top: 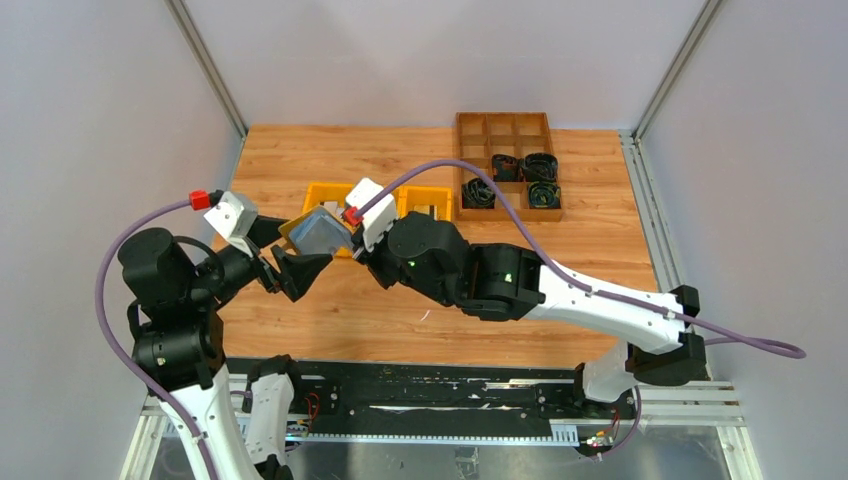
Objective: Take the credit cards out of the card holder
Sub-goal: Remove the credit card from the card holder.
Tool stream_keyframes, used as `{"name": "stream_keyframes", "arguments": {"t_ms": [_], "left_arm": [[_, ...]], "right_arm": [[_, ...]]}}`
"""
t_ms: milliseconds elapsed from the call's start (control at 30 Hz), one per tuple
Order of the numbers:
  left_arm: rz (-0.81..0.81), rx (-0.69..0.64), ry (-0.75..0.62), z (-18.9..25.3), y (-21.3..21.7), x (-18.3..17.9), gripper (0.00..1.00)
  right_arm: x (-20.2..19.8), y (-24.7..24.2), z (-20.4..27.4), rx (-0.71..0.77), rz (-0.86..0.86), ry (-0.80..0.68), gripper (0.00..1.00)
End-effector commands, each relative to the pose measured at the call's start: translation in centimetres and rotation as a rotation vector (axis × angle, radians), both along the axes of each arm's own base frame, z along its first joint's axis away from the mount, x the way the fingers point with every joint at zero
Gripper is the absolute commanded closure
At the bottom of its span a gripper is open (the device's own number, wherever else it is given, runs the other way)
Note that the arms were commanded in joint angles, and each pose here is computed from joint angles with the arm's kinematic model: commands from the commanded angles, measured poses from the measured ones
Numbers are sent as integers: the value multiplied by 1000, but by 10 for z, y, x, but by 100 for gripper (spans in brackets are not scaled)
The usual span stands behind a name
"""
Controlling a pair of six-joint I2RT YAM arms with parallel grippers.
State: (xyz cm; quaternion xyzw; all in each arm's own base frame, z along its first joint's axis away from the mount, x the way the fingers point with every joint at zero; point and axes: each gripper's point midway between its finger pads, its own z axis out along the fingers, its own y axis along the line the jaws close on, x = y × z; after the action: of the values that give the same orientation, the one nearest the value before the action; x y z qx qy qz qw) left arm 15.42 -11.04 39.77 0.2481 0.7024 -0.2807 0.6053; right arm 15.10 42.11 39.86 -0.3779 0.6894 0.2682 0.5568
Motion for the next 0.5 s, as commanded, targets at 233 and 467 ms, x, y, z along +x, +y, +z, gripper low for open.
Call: {"name": "stream_keyframes", "arguments": {"t_ms": [233,467], "left_arm": [[40,48,-82,-5,10,18,3],[-119,12,-53,-5,-9,1,34]], "right_arm": [[-36,-4,23,39,194,-83,100],[-46,-15,33,175,309,-22,100]]}}
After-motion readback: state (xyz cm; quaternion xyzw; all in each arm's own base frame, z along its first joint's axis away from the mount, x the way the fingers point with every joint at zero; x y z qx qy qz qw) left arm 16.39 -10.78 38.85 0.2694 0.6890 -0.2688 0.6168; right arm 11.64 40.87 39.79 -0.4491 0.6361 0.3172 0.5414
